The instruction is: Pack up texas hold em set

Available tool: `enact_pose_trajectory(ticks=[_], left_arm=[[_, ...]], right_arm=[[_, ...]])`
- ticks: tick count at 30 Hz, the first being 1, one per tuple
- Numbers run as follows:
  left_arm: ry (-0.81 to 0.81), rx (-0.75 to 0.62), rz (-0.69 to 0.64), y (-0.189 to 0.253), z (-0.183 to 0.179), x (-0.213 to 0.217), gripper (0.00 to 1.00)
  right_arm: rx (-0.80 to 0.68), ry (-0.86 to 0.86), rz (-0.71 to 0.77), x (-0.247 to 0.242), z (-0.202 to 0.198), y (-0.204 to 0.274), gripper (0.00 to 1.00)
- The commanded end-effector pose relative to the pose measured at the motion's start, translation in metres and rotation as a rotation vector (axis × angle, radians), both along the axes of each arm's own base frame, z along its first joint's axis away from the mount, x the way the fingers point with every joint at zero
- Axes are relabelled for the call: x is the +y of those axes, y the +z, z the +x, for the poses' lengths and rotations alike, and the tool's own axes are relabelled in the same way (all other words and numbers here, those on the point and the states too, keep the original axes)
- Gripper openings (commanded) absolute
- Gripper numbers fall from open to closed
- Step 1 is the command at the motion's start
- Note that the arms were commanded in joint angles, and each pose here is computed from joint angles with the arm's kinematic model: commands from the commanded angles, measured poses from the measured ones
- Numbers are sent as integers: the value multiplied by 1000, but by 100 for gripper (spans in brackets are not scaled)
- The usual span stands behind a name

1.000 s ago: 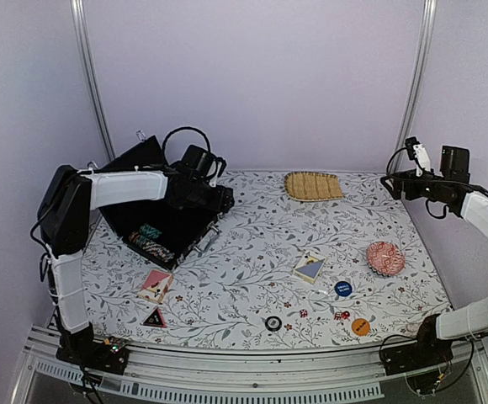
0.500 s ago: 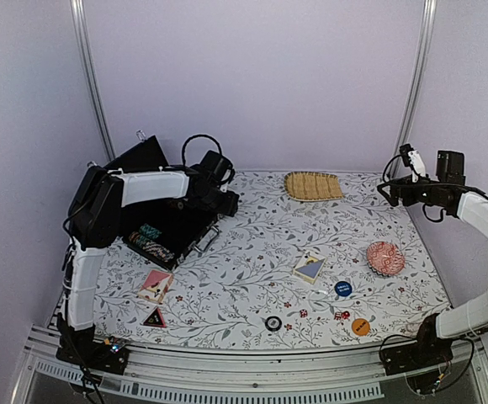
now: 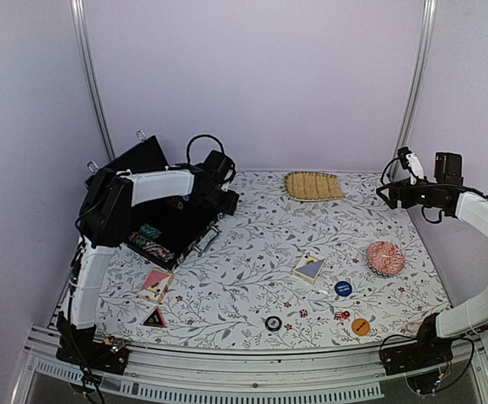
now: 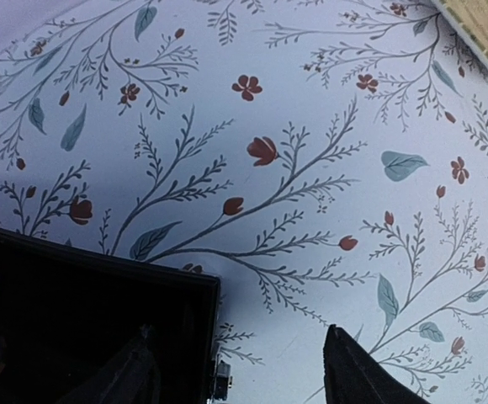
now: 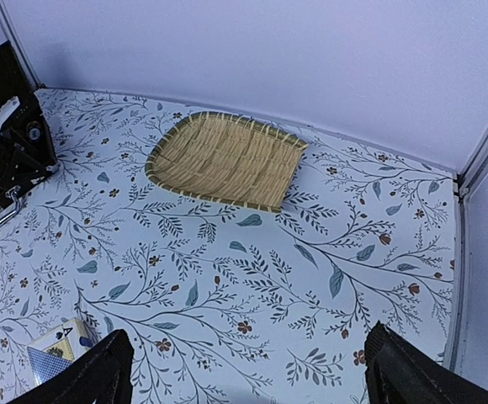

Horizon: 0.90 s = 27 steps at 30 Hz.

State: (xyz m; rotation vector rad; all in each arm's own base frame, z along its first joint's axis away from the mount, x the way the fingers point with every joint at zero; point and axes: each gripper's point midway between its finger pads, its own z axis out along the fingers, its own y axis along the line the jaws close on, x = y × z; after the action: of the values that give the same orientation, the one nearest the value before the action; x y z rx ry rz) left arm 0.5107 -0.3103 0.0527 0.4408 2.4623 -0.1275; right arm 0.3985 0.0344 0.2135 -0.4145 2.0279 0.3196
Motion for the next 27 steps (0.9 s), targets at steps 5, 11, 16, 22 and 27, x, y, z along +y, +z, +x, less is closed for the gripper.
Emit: enact_pose_trajectory(ticks=[5,11,16,22,27], left_arm=[[-2,54,22,-14,2,14,64],[-63,122,7,-37,-6,4,55],[-167,131,-15,-41,-18,-19,48],[-376,124,-6,-46,-49,-63,43],[-534,130,-9,-52,-82,-95,38]], right_arm=[[47,17,9,2,-2,-16,96],[52,16,10,1,-2,-18,96],[55,15,8,1,-2,-19,96],[61,17,7,1,-1,-22,96],[68,19,6,1,-1,-24,96]])
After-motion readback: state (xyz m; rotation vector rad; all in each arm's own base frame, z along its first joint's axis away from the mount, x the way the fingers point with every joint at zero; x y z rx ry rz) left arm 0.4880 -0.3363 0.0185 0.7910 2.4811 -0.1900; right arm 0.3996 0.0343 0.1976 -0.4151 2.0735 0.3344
